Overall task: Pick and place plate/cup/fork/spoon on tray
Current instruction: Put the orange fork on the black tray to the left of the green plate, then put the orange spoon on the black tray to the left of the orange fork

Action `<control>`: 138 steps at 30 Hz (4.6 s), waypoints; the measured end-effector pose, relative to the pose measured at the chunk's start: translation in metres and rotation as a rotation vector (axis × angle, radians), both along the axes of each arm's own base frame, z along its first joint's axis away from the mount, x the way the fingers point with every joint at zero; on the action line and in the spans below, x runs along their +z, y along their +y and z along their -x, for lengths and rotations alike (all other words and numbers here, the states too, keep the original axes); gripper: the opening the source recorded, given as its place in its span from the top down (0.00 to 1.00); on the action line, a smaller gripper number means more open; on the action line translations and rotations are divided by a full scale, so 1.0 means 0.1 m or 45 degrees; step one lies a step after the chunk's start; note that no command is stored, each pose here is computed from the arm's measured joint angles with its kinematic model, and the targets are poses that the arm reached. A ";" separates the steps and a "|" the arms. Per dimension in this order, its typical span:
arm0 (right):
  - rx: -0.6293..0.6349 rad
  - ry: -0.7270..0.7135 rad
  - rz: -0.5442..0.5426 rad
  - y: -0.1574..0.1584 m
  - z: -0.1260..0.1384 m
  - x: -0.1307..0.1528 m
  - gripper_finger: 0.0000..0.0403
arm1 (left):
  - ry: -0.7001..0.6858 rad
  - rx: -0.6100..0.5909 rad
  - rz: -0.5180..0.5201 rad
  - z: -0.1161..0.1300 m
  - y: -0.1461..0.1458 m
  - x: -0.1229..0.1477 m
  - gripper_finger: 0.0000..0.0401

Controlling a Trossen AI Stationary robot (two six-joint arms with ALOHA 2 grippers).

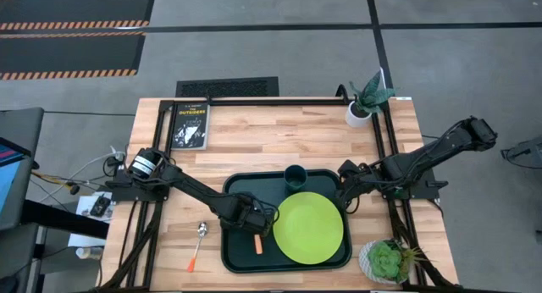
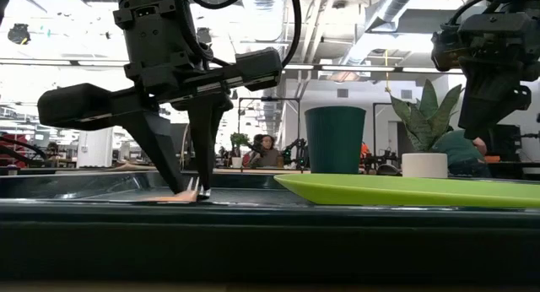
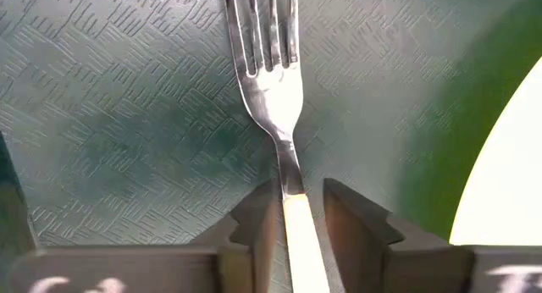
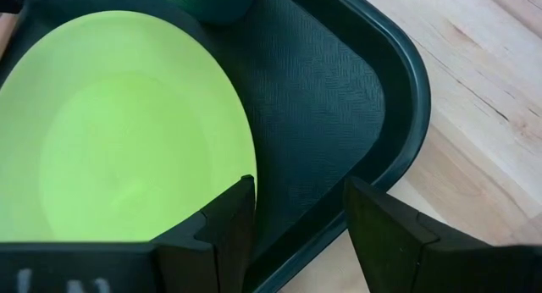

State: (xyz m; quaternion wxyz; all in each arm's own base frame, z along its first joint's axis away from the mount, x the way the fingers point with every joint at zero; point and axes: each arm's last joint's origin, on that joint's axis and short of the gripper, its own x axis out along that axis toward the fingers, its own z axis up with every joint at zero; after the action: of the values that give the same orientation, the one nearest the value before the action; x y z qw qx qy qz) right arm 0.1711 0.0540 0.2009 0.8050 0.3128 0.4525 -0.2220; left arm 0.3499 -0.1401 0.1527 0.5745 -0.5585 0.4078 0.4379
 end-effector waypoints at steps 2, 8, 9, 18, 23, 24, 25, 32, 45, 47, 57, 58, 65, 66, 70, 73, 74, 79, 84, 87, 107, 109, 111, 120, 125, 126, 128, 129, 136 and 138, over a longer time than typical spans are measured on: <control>0.000 0.000 0.000 0.00 0.00 0.00 0.49 | 0.001 -0.005 -0.002 0.00 0.00 0.00 0.73; 0.001 0.000 0.001 0.00 0.00 0.00 0.49 | 0.014 0.005 -0.028 0.01 0.01 0.00 0.67; 0.002 0.000 0.001 0.00 0.00 0.00 0.49 | 0.015 0.009 -0.039 0.01 0.02 -0.01 0.67; 0.004 0.000 0.002 0.00 0.00 0.00 0.49 | -0.009 -0.023 -0.083 -0.04 0.13 0.00 0.68; 0.004 0.001 0.002 0.00 0.00 0.00 0.49 | 0.006 -0.089 -0.034 -0.05 0.11 0.00 0.68; 0.004 0.001 0.002 0.00 0.00 0.00 0.49 | 0.011 -0.102 -0.025 -0.04 0.11 0.00 0.68; 0.004 0.001 0.002 0.00 0.00 0.00 0.49 | 0.016 -0.109 -0.018 -0.04 0.10 0.00 0.68; 0.004 0.001 0.002 0.00 0.00 0.00 0.49 | 0.050 -0.115 -0.029 -0.02 0.11 -0.01 0.68; 0.003 0.014 0.006 0.00 0.01 0.00 0.49 | 0.029 -0.366 0.001 0.30 -0.01 0.53 0.68; 0.003 0.017 0.007 0.00 0.01 -0.01 0.49 | 0.076 -0.426 0.029 0.41 -0.12 0.57 0.66; 0.002 0.044 0.017 -0.01 0.03 -0.02 0.49 | 0.287 -0.426 0.079 0.93 -0.67 0.54 0.38; 0.000 0.044 0.018 -0.01 0.03 -0.02 0.49 | 0.314 -0.393 0.060 0.98 -0.69 0.54 0.36; 0.005 0.043 0.037 -0.07 0.01 -0.01 0.49 | 0.378 -0.284 -0.004 1.26 -0.83 0.39 0.35; 0.006 0.043 0.039 -0.08 0.01 -0.01 0.49 | 0.383 -0.290 -0.009 1.28 -0.83 0.35 0.36; -0.002 0.045 0.033 -0.09 0.00 -0.01 0.49 | 0.405 -0.311 -0.010 1.34 -0.79 0.20 0.40; 0.008 0.051 0.016 -0.09 0.00 -0.01 0.49 | 0.406 -0.351 0.017 1.35 -0.75 0.07 0.41; 0.008 0.051 0.015 -0.09 0.00 -0.01 0.49 | 0.408 -0.360 0.018 1.35 -0.73 0.04 0.41; 0.013 0.052 0.013 -0.09 0.00 -0.01 0.49 | 0.454 -0.398 0.022 1.38 -0.63 -0.08 0.41; 0.014 0.053 0.012 -0.09 0.00 -0.01 0.49 | 0.420 -0.461 0.049 1.40 -0.61 -0.15 0.41; 0.013 0.053 0.012 -0.09 0.00 -0.01 0.49 | 0.411 -0.455 0.063 1.41 -0.59 -0.20 0.41; -0.015 0.052 0.012 -0.12 -0.01 -0.01 0.49 | 0.391 -0.510 0.101 1.38 -0.61 -0.22 0.98; -0.015 0.052 0.012 -0.12 -0.01 -0.01 0.49 | 0.392 -0.509 0.101 1.38 -0.61 -0.22 0.98; -0.014 0.052 0.013 -0.12 -0.01 -0.01 0.49 | 0.399 -0.500 0.114 1.36 -0.59 -0.22 0.99; 0.004 0.054 0.025 -0.12 -0.01 -0.01 0.49 | 0.385 -0.476 0.175 1.31 -0.48 -0.12 1.00; 0.002 0.053 0.029 -0.12 -0.01 -0.01 0.49 | 0.368 -0.422 0.213 1.32 -0.41 0.02 1.00; 0.002 0.053 0.030 -0.12 -0.01 -0.01 0.49 | 0.364 -0.405 0.221 1.33 -0.39 0.06 1.00; -0.004 0.049 0.043 -0.13 -0.01 -0.01 0.49 | 0.325 -0.371 0.238 1.33 -0.36 0.15 1.00; -0.007 0.047 0.050 -0.13 -0.01 -0.01 0.49 | 0.294 -0.347 0.242 1.33 -0.34 0.20 1.00; -0.012 0.044 0.064 -0.13 -0.01 -0.01 0.49 | 0.011 -0.065 0.150 1.31 -0.12 0.54 1.00; -0.013 0.043 0.064 -0.13 -0.01 -0.01 0.49 | -0.040 -0.020 0.120 1.28 -0.04 0.59 1.00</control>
State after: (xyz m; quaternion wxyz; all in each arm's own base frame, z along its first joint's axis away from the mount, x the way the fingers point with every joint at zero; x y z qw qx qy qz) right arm 0.1720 0.0407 0.1997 0.8038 0.2908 0.4588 -0.2426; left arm 0.2215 -0.1446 0.2114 0.5572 -0.5886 0.4232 0.4049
